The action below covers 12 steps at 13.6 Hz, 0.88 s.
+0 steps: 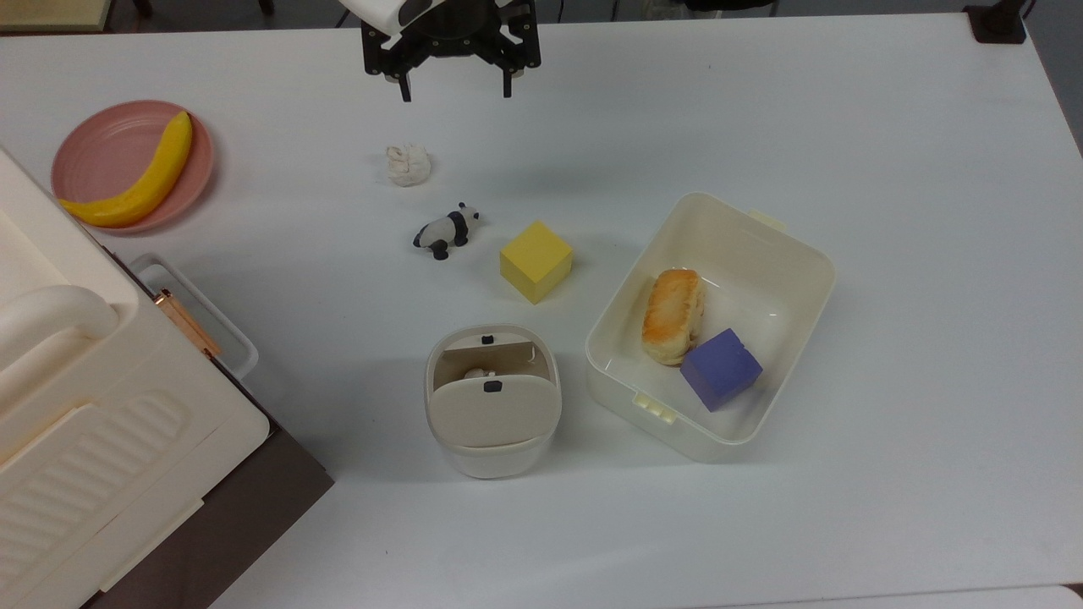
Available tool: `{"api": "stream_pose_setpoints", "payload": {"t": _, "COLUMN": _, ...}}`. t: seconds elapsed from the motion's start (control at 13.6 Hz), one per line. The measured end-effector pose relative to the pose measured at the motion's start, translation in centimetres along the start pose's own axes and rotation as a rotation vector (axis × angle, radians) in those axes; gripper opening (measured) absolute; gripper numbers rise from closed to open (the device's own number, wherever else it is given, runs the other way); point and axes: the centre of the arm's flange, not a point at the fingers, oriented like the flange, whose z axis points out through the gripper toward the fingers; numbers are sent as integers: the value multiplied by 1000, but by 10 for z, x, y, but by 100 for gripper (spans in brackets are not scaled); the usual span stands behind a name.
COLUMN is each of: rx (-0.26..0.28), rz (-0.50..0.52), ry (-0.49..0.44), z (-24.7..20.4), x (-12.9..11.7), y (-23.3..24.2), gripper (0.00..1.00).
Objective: Grab it up and put it in the trash
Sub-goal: 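Move the open gripper over the small white crumpled tissue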
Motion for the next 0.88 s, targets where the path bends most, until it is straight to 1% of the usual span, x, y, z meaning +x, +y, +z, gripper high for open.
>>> {"api": "stream_pose_setpoints", "payload": {"t": 0.74, "rx": 0, "rz": 1, "ry": -15, "z": 1, "x": -2, "y": 0, "gripper": 100}}
{"api": "stream_pose_setpoints", "payload": {"t": 0.88, "rx": 0, "rz": 1, "ry": -15, "z": 1, "x": -2, "y": 0, "gripper": 96}}
